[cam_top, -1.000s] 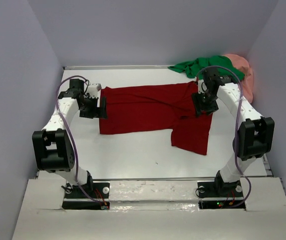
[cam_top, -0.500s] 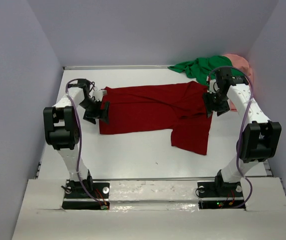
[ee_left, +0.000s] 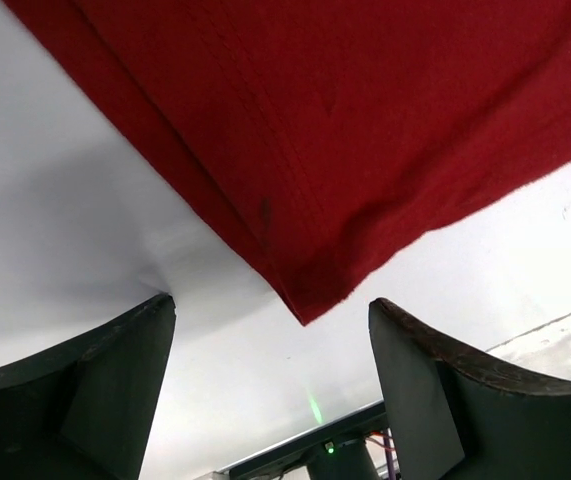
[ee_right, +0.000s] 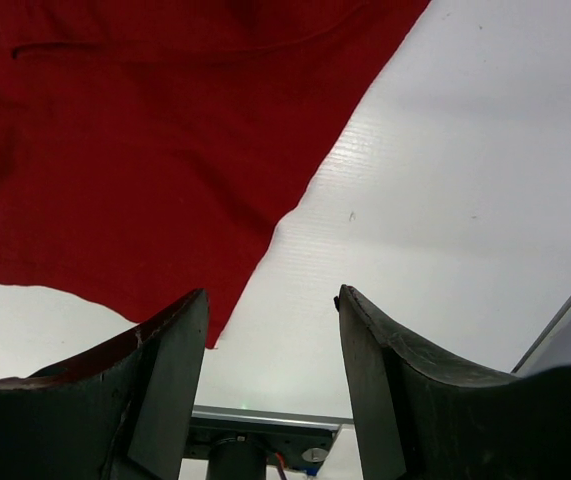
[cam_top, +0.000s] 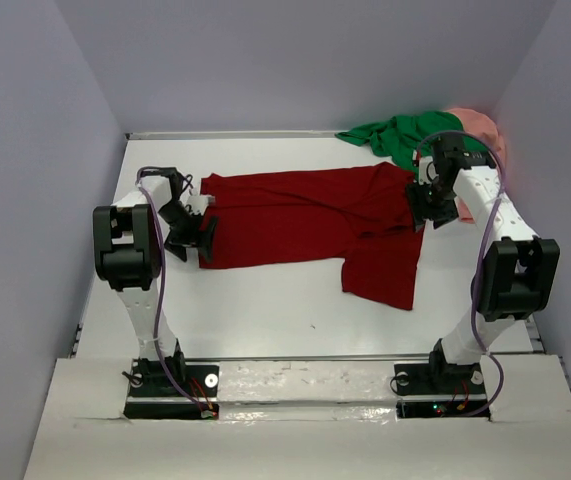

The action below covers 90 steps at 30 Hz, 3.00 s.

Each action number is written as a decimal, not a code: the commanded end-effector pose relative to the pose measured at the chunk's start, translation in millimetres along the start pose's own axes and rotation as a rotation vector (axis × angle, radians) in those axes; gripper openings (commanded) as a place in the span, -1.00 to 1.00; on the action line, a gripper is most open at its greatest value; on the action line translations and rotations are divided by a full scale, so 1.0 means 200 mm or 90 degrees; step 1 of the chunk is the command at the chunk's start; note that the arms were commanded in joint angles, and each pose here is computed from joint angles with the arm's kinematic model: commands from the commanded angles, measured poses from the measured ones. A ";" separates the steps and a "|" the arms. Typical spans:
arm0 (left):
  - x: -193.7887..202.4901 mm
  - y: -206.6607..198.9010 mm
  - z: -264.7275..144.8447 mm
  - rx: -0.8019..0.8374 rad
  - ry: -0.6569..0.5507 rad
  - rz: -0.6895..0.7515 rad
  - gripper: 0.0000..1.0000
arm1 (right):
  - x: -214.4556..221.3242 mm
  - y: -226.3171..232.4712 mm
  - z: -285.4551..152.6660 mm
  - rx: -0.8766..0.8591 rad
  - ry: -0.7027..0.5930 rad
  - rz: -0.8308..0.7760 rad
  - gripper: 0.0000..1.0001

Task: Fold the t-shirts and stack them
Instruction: Fold the tshirt

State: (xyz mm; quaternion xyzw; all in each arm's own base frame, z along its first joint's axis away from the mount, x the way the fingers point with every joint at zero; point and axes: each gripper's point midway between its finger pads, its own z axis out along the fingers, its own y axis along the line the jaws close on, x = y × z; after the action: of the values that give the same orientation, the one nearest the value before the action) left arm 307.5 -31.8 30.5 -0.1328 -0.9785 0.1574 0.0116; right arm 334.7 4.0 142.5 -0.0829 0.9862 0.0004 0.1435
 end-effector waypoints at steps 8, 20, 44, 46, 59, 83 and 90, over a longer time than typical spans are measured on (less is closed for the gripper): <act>0.15 -0.16 -0.04 0.099 0.075 0.087 0.68 | -0.09 -0.03 0.02 0.003 -0.031 -0.004 0.20; 0.15 -0.20 0.03 0.080 0.085 0.102 0.33 | -0.12 -0.04 -0.05 0.007 -0.041 -0.011 0.18; 0.22 -0.14 0.09 0.039 0.100 0.082 -1.00 | 0.25 -0.12 0.01 0.054 0.122 -0.071 0.17; 0.20 -0.15 0.08 0.041 0.096 0.083 -1.00 | 0.33 -0.08 0.01 0.011 0.172 -0.098 0.17; 0.14 -0.17 0.05 0.050 0.069 0.096 -1.00 | 0.70 0.32 -0.14 -0.294 0.246 -0.104 0.15; 0.05 -0.19 0.01 0.060 0.051 0.100 -1.00 | 0.80 0.30 0.12 -0.278 0.227 -0.123 0.10; 0.04 -0.20 -0.01 0.059 0.045 0.107 -1.00 | 0.68 0.30 0.17 -0.253 0.147 -0.108 0.08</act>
State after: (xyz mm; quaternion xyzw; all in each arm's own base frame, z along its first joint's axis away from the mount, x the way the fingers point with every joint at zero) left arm 292.2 -62.8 29.9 -0.1916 -0.9628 0.1865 0.0378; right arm 180.9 40.7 66.0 -0.1750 0.9669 0.1777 -0.0538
